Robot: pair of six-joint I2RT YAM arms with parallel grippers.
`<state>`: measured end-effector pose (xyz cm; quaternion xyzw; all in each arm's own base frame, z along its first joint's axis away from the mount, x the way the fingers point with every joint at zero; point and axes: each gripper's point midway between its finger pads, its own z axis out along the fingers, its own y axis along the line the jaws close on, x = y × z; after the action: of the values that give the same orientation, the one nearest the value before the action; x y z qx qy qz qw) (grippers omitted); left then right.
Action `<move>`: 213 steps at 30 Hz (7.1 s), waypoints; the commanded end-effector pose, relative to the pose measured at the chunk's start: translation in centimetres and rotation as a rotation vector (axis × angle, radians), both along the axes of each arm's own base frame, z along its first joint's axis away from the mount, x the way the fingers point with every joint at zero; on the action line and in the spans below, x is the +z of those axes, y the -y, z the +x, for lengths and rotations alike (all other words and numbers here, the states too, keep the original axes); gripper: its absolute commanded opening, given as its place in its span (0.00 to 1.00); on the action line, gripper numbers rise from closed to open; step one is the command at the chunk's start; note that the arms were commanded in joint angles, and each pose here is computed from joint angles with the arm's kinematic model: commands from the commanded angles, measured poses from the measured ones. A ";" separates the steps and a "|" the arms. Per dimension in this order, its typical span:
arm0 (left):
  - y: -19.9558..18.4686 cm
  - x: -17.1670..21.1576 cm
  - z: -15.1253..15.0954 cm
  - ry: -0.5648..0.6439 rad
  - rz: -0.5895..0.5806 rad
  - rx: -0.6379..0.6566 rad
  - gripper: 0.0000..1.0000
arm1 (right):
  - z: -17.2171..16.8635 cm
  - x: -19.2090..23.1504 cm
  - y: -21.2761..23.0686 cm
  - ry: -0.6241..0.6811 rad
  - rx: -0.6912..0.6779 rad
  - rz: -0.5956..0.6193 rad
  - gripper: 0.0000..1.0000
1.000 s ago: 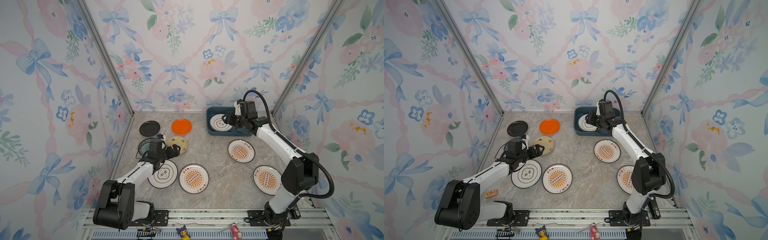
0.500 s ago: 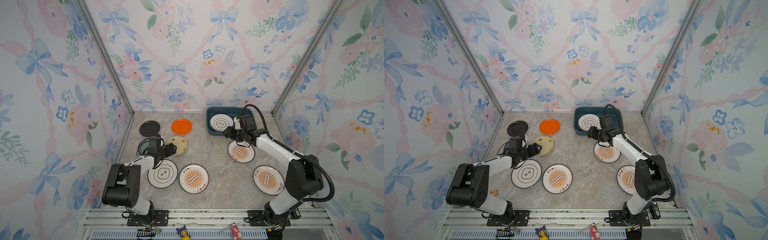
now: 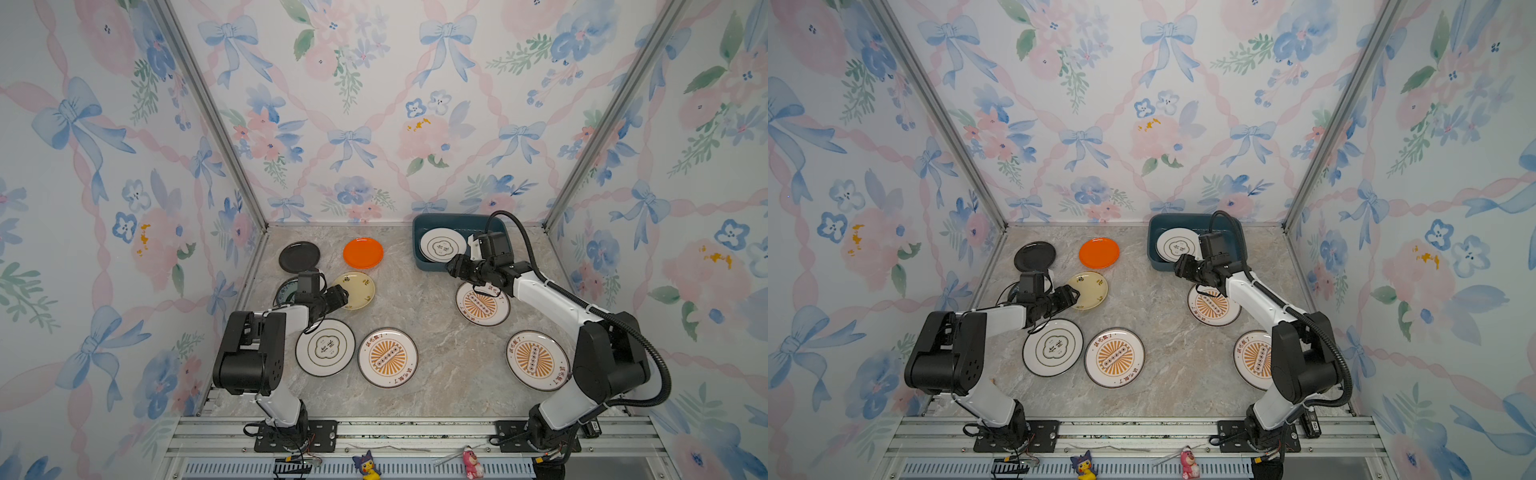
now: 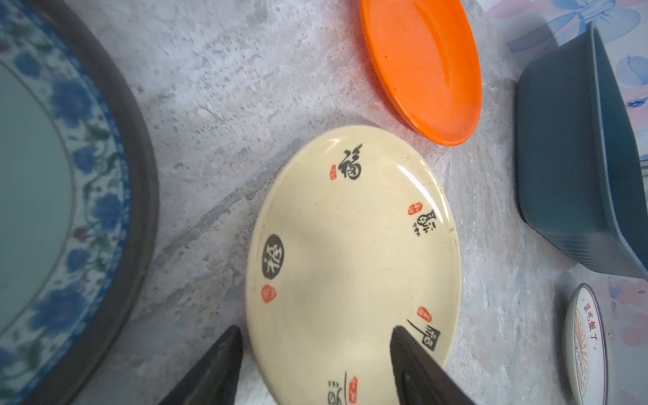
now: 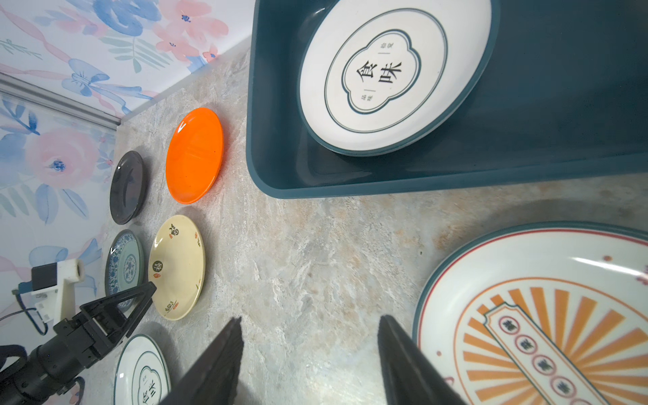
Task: Place the plates into the plastic bin on the countertop
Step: 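Move the left gripper to the cream plate while the right gripper withdraws, then grasp the cream plate edge with the left gripper and tilt it up, then hand the upright cream plate from the left gripper to the right gripper, then carry the cream plate into the teal bin with the right gripper and release, then move the left gripper to the orange plate while the right gripper withdraws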
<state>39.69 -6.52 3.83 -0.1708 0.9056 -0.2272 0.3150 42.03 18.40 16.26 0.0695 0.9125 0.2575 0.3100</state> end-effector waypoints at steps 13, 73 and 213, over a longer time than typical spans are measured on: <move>0.0 -0.8 1.5 0.013 -0.069 -0.019 0.37 | -1.2 0.0 -0.4 -0.001 0.007 0.015 0.61; 12.6 10.4 -2.9 0.174 -0.371 -0.406 0.00 | -8.3 0.1 -11.3 0.088 0.482 0.308 0.79; 2.8 2.2 8.8 0.065 -0.082 -0.013 0.90 | 0.6 6.7 13.5 0.080 -0.262 -0.163 0.95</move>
<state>47.58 -10.02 7.01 -0.1489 0.8845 -0.2780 0.3439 43.13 3.94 21.79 0.1562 0.9096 0.1160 0.3671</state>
